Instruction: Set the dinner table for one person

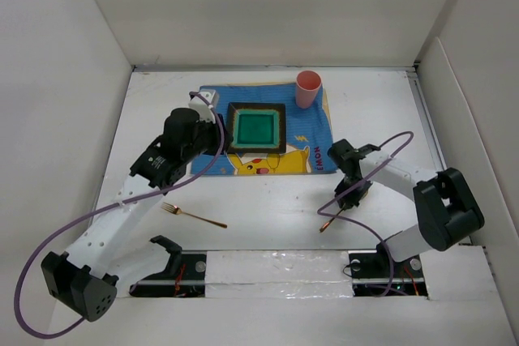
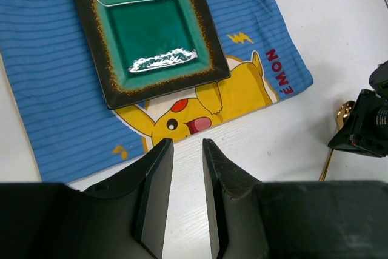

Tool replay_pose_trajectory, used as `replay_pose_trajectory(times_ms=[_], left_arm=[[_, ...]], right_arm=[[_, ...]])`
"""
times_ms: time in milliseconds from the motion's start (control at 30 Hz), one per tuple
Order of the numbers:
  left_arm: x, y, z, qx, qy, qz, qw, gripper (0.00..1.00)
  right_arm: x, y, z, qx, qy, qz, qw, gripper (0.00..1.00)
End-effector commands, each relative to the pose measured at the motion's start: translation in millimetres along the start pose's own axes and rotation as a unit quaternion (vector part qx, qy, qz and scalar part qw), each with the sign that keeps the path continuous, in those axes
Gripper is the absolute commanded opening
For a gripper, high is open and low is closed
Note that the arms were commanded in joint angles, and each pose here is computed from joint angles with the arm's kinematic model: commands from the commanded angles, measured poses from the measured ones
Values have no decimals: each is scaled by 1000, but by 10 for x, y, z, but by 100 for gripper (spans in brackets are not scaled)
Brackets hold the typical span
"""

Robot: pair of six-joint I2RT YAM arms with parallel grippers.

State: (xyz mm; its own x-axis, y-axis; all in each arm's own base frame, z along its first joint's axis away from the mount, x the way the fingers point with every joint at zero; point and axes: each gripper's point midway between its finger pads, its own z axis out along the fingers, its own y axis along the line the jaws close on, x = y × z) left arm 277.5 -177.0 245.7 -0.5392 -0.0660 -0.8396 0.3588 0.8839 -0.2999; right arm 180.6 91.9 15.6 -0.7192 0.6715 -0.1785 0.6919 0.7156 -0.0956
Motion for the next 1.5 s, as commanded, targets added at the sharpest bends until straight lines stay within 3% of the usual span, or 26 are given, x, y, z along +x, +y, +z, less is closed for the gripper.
replay_pose_trajectory(times_ms=[0, 133, 333, 467, 533, 700, 900, 1133, 1467], left_arm=[[-103, 3, -79, -2, -29, 11, 1000, 23], [-64, 64, -62, -16, -26, 16, 999, 23], [-36, 89, -27, -22, -17, 16, 999, 23], [-94, 79, 10, -25, -17, 16, 999, 23], [-120, 75, 35, -27, -17, 14, 999, 23], [-206, 116, 116, -52, -18, -13, 998, 23], [-388, 255, 144, -95, -35, -99, 990, 23], [-369, 313, 173, -111, -38, -173, 978, 26], [-126, 402, 144, -135, -18, -205, 969, 26]], right_arm=[[-115, 24, 13, 15, -17, 10, 1000, 19], [-104, 6, 17, 17, -16, 19, 1000, 0], [-219, -107, -253, -31, -67, 42, 996, 0], [-561, -112, -689, -52, -147, 5, 988, 0], [-671, -90, -822, -51, -168, -51, 983, 0], [-1013, 594, -1318, -126, -220, -188, 949, 0], [-989, 1443, -1371, -197, -229, -322, 897, 0], [-1071, 2188, -1239, -232, -239, -345, 877, 0], [-1299, 2654, -888, -227, -246, -328, 883, 0]])
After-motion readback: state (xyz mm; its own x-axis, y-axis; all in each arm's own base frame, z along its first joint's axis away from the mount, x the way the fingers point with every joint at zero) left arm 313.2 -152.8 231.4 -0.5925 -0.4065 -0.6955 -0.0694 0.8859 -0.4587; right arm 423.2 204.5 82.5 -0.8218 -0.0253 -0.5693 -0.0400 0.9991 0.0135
